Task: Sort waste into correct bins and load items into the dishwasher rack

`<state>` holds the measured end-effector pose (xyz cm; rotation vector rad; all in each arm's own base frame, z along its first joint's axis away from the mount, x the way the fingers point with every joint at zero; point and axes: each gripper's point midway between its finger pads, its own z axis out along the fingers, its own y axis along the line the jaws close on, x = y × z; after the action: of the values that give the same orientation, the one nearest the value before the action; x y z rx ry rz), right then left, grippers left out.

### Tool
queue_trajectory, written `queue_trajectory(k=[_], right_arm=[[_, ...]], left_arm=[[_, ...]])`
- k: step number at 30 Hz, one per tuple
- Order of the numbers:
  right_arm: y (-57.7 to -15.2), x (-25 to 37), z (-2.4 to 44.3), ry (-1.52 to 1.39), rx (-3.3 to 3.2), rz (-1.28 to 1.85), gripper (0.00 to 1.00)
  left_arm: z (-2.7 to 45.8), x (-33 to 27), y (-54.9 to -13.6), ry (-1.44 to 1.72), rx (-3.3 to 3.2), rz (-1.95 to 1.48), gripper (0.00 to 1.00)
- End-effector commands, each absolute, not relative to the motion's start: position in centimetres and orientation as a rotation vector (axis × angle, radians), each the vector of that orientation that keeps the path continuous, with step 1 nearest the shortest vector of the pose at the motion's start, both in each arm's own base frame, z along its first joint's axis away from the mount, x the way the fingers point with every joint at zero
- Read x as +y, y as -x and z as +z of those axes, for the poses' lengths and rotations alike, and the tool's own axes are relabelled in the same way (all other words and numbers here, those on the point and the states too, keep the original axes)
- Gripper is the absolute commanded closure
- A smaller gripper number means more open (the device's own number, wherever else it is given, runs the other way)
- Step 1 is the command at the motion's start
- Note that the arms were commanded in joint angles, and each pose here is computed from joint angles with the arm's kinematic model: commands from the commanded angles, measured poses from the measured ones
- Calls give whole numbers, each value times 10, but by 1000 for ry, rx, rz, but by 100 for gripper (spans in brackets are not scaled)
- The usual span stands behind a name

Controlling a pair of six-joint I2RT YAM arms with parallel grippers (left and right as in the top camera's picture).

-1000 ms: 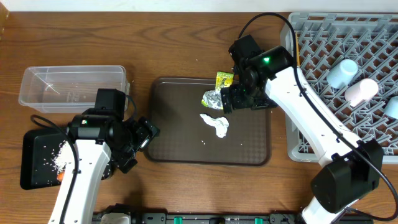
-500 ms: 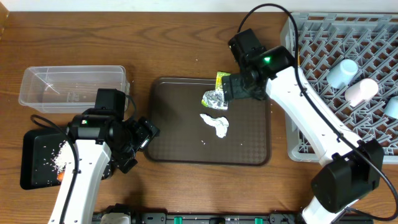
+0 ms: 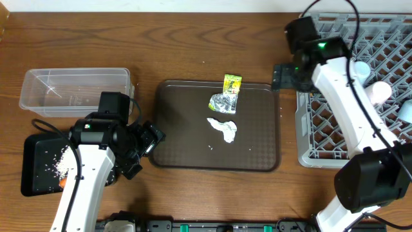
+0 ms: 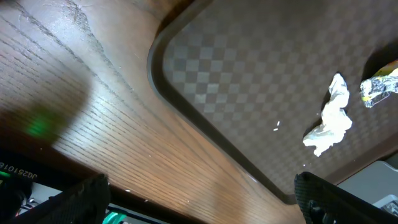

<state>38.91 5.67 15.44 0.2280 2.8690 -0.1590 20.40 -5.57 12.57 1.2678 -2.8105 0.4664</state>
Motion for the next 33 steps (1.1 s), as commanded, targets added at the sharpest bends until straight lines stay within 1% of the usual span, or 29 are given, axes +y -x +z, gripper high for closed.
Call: queue_trajectory(k=[1, 33], right_arm=[[-387, 50, 161, -258, 2866, -122, 1], [-387, 47, 161, -269, 2865, -122, 1]], left_arm=[[126, -54, -205, -1276, -2815, 448, 2], [126, -54, -205, -1276, -2815, 448, 2]])
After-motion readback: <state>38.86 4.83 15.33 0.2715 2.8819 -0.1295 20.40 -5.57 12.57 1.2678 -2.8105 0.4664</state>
